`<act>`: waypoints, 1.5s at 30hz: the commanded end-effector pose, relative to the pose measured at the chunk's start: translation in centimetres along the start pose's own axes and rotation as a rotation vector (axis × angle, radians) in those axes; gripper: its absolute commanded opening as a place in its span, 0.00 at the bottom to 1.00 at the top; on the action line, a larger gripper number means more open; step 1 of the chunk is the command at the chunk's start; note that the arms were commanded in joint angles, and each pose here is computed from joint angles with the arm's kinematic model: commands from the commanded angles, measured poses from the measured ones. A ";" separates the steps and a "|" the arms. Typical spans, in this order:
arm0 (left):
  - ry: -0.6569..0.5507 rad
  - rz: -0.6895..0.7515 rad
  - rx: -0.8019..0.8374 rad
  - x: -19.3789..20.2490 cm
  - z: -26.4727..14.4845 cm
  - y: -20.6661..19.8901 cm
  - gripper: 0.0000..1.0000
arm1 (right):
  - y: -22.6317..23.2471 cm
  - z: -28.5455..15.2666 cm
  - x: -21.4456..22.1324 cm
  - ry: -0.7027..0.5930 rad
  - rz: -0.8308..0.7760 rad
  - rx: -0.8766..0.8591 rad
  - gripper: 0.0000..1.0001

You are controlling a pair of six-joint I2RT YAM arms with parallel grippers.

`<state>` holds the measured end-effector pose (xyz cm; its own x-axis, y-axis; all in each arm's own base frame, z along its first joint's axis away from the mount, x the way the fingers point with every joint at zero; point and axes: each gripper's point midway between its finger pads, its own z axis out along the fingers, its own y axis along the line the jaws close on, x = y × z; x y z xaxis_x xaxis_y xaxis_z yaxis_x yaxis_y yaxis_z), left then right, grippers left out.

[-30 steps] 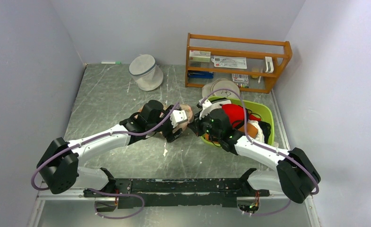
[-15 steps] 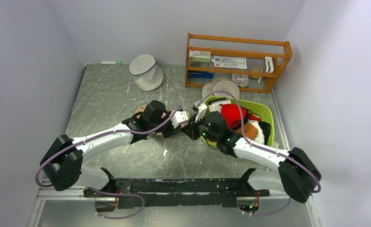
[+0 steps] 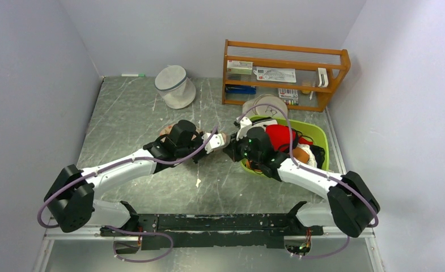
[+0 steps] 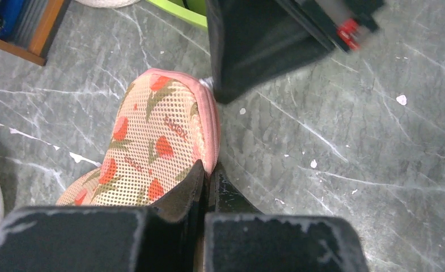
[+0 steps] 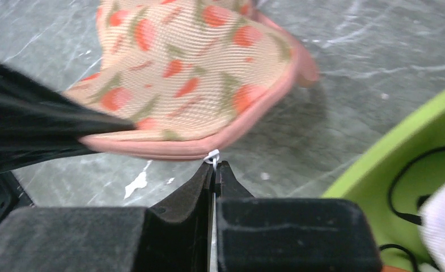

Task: Unzip the laundry bag and remove the bra

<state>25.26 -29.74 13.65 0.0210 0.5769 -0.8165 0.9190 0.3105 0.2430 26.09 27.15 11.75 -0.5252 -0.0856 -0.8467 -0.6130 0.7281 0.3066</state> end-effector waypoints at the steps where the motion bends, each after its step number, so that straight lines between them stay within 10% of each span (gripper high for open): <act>1: -0.036 0.047 -0.027 -0.9 -1.1 0.6 0.07 | -4.5 0.1 -0.3 0.015 0.040 0.084 0.00; 8: -0.020 0.043 -0.043 -0.2 -1.0 0.7 0.08 | -7.0 1.5 -1.3 0.029 0.021 0.093 0.00; 14: -0.038 0.016 0.019 -1.2 -1.0 -0.2 0.62 | -3.9 -0.2 -2.2 -0.026 0.046 0.022 0.00; 19: -0.153 -0.006 0.110 -3.5 -2.0 -1.7 0.80 | -2.1 -1.3 -1.8 -0.042 0.083 0.044 0.00; 36: -0.101 -0.026 0.043 -2.3 -1.2 -0.7 0.78 | 3.8 -0.6 -0.8 -0.076 0.164 0.031 0.00; 45: -0.046 -0.035 0.067 -1.5 0.1 -0.7 0.54 | 5.0 -1.1 -1.7 -0.079 0.129 0.004 0.00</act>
<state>23.98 -30.19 14.00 -0.0044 0.5307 -0.8476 0.9445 0.2806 0.1708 22.74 29.59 12.90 -0.5882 0.0318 -0.8081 -0.5238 0.7464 0.4106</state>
